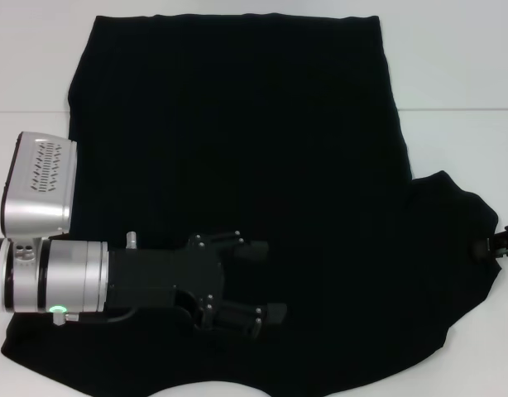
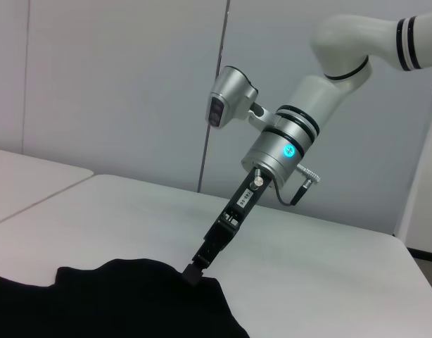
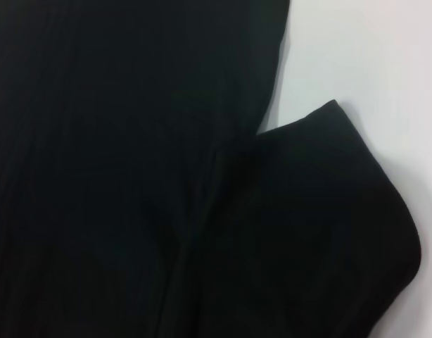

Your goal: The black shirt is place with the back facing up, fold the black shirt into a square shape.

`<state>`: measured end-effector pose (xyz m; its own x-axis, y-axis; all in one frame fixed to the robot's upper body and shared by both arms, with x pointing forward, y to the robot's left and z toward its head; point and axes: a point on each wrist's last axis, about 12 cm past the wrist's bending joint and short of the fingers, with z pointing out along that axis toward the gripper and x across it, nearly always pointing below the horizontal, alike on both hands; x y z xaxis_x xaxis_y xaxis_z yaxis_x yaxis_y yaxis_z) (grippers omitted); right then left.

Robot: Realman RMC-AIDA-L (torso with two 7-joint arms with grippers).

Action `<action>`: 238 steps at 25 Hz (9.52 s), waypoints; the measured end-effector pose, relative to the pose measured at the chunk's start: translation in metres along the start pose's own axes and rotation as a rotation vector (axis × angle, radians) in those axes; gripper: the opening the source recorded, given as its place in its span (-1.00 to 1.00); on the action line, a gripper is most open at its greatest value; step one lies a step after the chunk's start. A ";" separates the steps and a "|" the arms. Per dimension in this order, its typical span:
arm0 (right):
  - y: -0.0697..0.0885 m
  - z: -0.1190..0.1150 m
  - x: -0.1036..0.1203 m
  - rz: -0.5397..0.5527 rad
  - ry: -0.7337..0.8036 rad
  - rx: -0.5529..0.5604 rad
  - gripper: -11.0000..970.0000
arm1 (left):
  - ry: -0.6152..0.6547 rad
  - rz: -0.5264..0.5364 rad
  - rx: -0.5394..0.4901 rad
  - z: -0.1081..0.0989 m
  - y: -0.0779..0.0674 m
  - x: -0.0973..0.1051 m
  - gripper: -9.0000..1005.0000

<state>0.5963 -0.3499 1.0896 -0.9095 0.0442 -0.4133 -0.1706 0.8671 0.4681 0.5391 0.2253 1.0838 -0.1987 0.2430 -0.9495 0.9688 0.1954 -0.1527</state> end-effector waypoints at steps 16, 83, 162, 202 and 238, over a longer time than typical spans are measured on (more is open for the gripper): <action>-0.025 -0.015 0.013 0.027 -0.116 0.017 -0.96 | -0.040 -0.026 0.000 0.001 -0.003 0.001 0.89; 0.132 0.053 -0.046 -0.415 0.019 -0.287 0.12 | -0.153 -0.244 -0.256 -0.053 0.016 0.004 0.89; 0.014 -0.017 0.035 -0.249 0.011 -0.317 0.54 | 0.247 -0.874 -0.714 -0.180 -0.027 0.065 -0.91; 0.031 0.015 0.052 -0.279 0.128 -0.304 -0.90 | 0.210 -0.879 -0.730 -0.182 -0.023 0.062 -0.86; -0.010 -0.038 0.134 -0.252 -0.052 -0.465 -0.91 | 0.072 -0.959 -0.510 -0.194 -0.068 0.056 -0.81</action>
<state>0.4615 -0.3719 1.0593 -0.8008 -0.1020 -0.5902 -0.5420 0.5428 0.6416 0.4330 0.4094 1.0941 -0.8636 -0.1688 -0.4752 0.2337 0.7010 -0.6738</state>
